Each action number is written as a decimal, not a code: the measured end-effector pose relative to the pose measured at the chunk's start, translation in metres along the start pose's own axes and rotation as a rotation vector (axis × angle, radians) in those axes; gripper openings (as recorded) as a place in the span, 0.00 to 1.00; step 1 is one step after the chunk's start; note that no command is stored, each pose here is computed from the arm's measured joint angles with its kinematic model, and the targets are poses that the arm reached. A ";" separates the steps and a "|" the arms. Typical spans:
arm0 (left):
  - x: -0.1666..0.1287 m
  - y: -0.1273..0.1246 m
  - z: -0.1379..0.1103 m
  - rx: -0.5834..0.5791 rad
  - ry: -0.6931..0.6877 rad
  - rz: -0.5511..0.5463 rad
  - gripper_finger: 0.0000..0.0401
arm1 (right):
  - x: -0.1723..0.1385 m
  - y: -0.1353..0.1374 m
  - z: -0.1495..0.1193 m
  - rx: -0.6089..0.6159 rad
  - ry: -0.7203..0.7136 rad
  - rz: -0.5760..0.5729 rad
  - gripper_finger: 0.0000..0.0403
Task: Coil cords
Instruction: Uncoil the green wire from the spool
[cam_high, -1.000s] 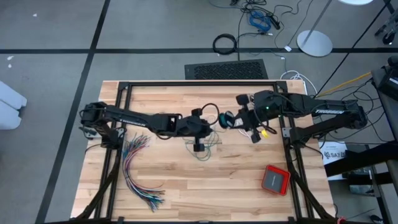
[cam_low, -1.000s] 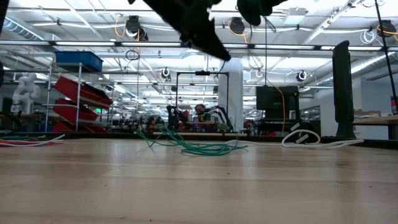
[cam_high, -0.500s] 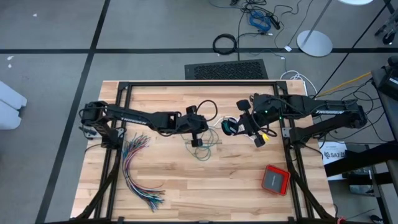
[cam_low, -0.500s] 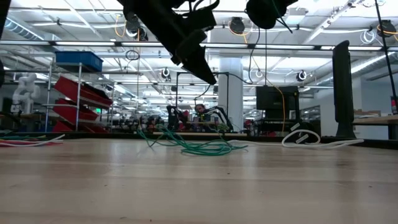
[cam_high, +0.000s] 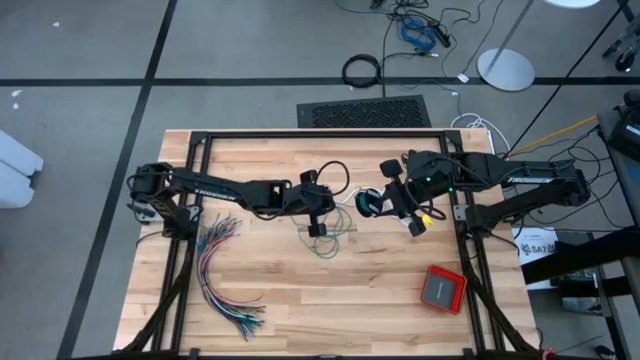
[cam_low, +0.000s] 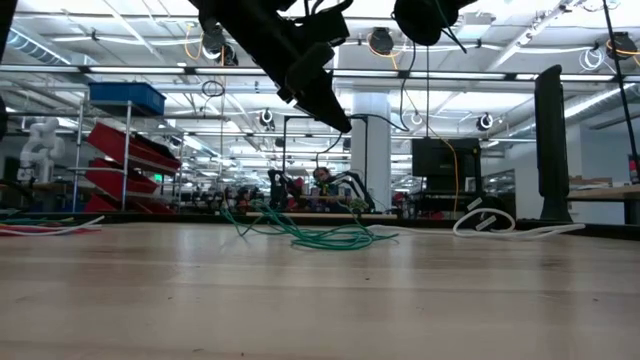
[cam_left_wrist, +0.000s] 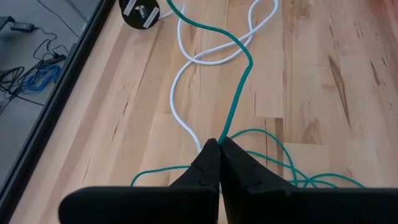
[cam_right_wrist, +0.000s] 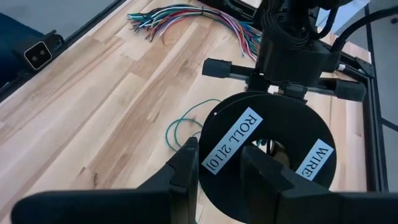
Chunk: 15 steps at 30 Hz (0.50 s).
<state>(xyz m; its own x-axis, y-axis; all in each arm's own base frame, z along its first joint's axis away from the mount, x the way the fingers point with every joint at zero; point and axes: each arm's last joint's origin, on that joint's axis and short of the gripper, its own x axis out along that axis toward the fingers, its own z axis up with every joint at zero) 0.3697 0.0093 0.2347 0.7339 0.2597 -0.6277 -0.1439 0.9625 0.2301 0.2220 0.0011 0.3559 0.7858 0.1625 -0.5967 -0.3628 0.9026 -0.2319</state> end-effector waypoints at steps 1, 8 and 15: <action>0.000 0.000 0.000 0.000 0.000 0.000 0.00 | 0.000 0.000 0.000 0.008 0.001 0.002 0.19; 0.000 0.000 0.000 0.000 0.001 0.000 0.00 | 0.000 0.002 -0.003 0.029 0.033 0.022 0.19; 0.000 0.000 0.000 0.000 0.000 0.000 0.00 | 0.000 0.002 -0.004 0.024 0.035 0.023 0.19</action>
<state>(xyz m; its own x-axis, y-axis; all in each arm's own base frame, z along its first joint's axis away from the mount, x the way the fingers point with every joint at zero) 0.3696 0.0093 0.2346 0.7337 0.2594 -0.6280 -0.1432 0.9626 0.2302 0.2195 0.0013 0.3528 0.7592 0.1700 -0.6282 -0.3685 0.9080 -0.1995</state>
